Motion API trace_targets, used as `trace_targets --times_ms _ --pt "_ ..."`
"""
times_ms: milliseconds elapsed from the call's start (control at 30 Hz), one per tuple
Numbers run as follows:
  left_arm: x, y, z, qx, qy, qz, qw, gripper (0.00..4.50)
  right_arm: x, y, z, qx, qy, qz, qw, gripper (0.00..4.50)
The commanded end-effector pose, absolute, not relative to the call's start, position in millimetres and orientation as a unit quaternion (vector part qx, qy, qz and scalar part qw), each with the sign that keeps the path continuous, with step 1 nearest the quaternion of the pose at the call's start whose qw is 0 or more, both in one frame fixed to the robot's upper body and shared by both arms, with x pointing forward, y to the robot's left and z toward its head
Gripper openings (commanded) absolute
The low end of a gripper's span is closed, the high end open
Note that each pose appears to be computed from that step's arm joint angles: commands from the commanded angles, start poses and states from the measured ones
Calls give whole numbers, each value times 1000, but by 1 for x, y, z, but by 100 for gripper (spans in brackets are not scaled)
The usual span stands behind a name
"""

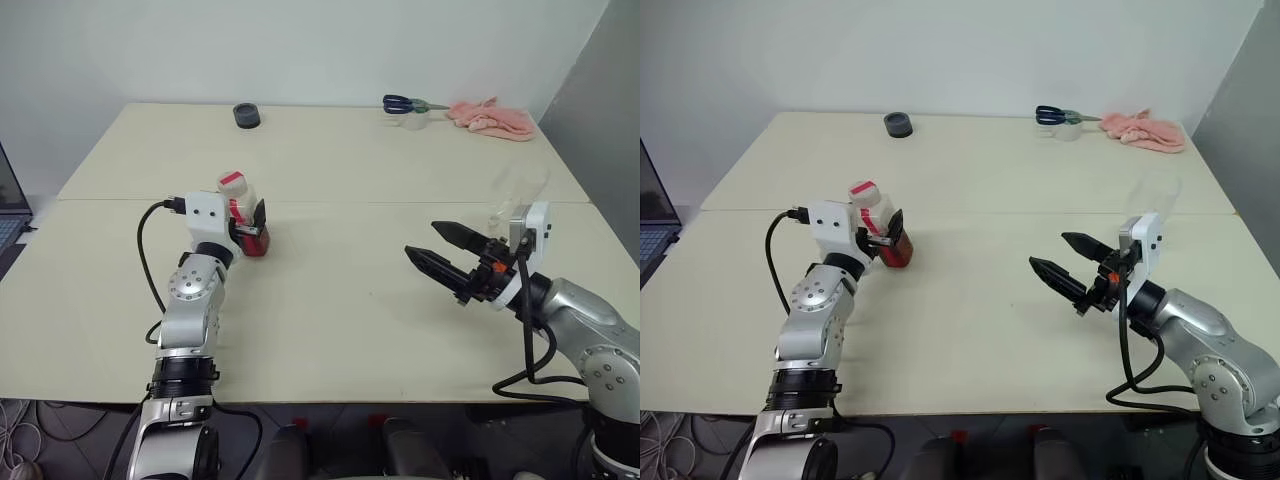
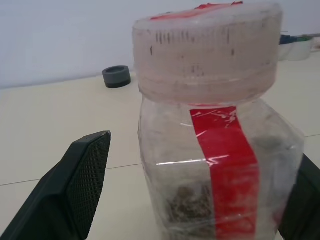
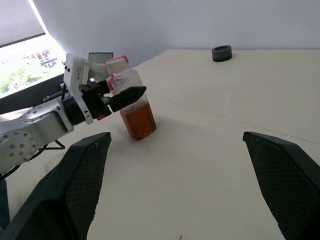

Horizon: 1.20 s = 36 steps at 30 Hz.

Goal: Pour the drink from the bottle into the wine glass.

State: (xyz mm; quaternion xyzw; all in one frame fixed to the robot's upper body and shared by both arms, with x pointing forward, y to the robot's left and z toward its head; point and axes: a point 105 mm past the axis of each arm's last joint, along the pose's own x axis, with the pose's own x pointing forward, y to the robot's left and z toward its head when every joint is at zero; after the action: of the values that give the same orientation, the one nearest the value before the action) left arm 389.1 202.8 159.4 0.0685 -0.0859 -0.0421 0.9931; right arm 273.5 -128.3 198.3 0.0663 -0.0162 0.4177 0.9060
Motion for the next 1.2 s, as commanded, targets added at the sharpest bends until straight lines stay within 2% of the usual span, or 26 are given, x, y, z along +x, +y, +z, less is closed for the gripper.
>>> trace_targets --times_ms 33,267,367,533,600,933,1000,1200 --pt "391 203 178 76 -124 -49 988 445 268 -127 212 61 -49 420 904 450" --pt "391 200 182 78 -131 -61 986 445 268 -127 212 63 -50 416 906 450" --pt "390 199 183 75 -133 -64 986 385 269 -127 211 62 -50 414 907 450" --pt "388 201 183 71 -134 -64 986 227 271 -128 213 62 -53 410 908 450" --pt "387 202 183 71 -134 -61 987 190 271 -128 213 62 -54 409 909 450" --pt "389 195 190 38 -125 -64 989 184 279 -125 219 56 -56 400 913 450" --pt "392 182 196 18 -120 -83 989 184 285 -122 223 44 -58 393 916 450" --pt "392 114 214 2 -107 -219 970 184 305 -101 236 16 -68 404 912 450"
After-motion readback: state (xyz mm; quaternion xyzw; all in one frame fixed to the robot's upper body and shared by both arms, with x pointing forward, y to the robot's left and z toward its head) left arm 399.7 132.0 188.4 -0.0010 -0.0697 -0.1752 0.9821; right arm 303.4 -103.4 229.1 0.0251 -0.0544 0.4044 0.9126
